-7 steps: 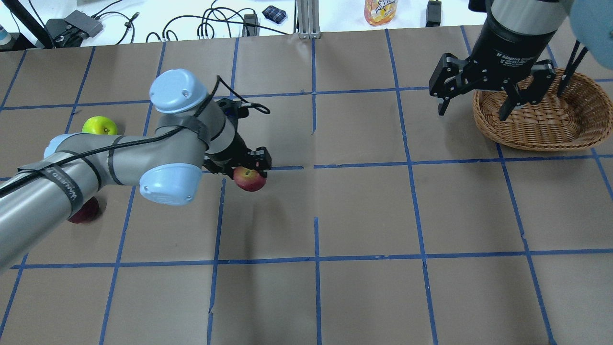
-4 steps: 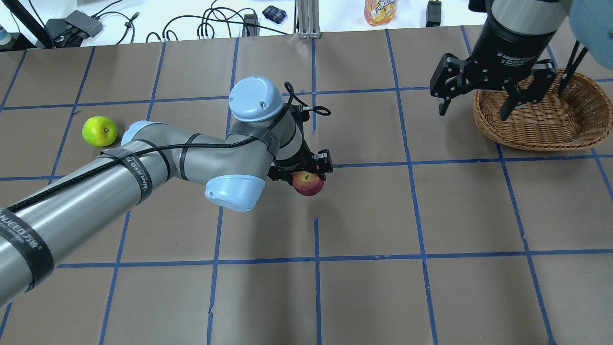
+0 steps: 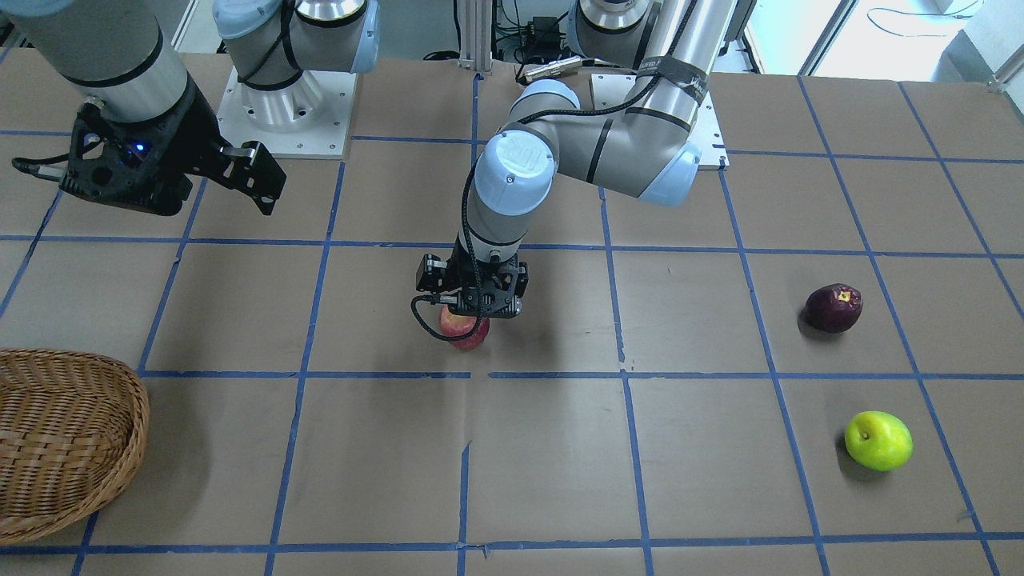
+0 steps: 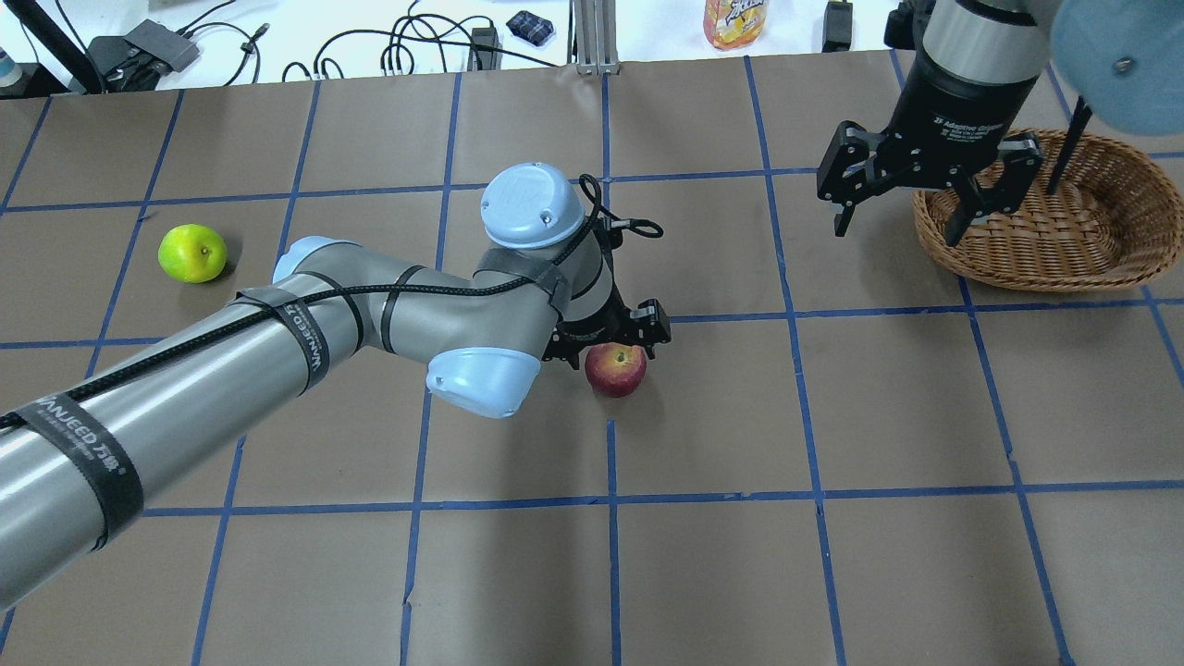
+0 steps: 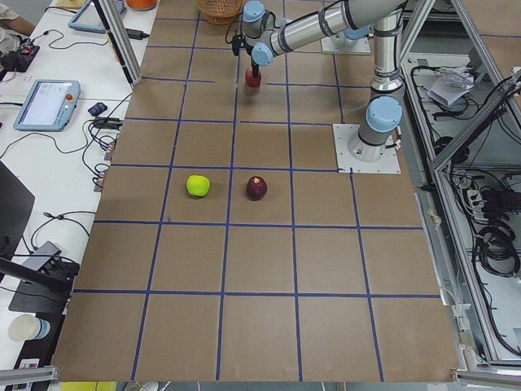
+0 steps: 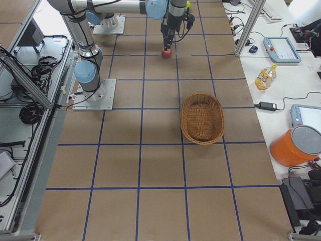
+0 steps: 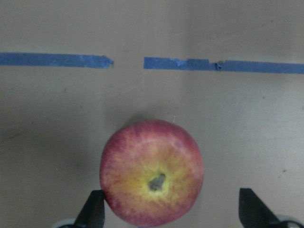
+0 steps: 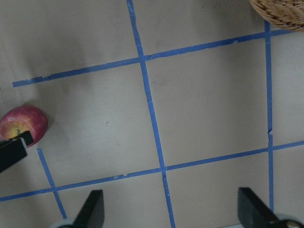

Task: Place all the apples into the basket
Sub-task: 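Open the left gripper to set the apple down, then lift, then grasp the dark purple apple with left gripper while right grasps red-yellow apple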

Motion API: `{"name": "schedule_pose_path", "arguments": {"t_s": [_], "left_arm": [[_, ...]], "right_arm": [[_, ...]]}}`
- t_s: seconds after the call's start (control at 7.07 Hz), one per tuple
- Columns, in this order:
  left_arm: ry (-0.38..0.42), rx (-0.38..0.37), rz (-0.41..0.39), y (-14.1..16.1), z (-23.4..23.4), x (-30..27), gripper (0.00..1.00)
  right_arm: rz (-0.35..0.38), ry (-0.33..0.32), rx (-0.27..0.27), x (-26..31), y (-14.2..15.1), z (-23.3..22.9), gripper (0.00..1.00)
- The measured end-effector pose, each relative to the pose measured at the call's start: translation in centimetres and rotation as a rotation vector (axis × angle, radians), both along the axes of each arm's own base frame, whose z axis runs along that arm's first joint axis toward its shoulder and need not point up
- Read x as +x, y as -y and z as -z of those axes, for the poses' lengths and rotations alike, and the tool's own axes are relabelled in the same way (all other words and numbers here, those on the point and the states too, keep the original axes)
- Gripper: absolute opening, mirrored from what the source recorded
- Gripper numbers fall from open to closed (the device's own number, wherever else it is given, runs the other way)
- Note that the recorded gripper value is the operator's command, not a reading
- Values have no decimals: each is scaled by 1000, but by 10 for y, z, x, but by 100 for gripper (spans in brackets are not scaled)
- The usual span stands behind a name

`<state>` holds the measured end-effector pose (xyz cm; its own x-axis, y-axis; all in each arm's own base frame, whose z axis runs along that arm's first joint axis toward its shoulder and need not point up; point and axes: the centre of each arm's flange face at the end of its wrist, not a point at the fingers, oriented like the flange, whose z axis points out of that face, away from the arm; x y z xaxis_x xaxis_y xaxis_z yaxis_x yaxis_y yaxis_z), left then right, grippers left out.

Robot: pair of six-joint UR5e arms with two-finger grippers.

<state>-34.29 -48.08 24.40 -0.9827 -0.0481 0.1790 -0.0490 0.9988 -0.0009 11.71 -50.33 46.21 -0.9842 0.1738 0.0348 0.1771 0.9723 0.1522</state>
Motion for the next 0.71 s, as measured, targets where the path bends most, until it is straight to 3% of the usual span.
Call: {"name": "schedule_pose_path", "arguments": {"t_s": [0.14,0.42,0.71], "left_arm": [[50,-34,-14,18,-21,24,100],[194,-52,72,51,-69,113,100],[270,-26,150,66,-104,238,100]], "right_arm": [[-2,-1,22,0,2,13,100],[6,2,24,3,2,32,100],[35,-7,-73,39,2,62,100]]}}
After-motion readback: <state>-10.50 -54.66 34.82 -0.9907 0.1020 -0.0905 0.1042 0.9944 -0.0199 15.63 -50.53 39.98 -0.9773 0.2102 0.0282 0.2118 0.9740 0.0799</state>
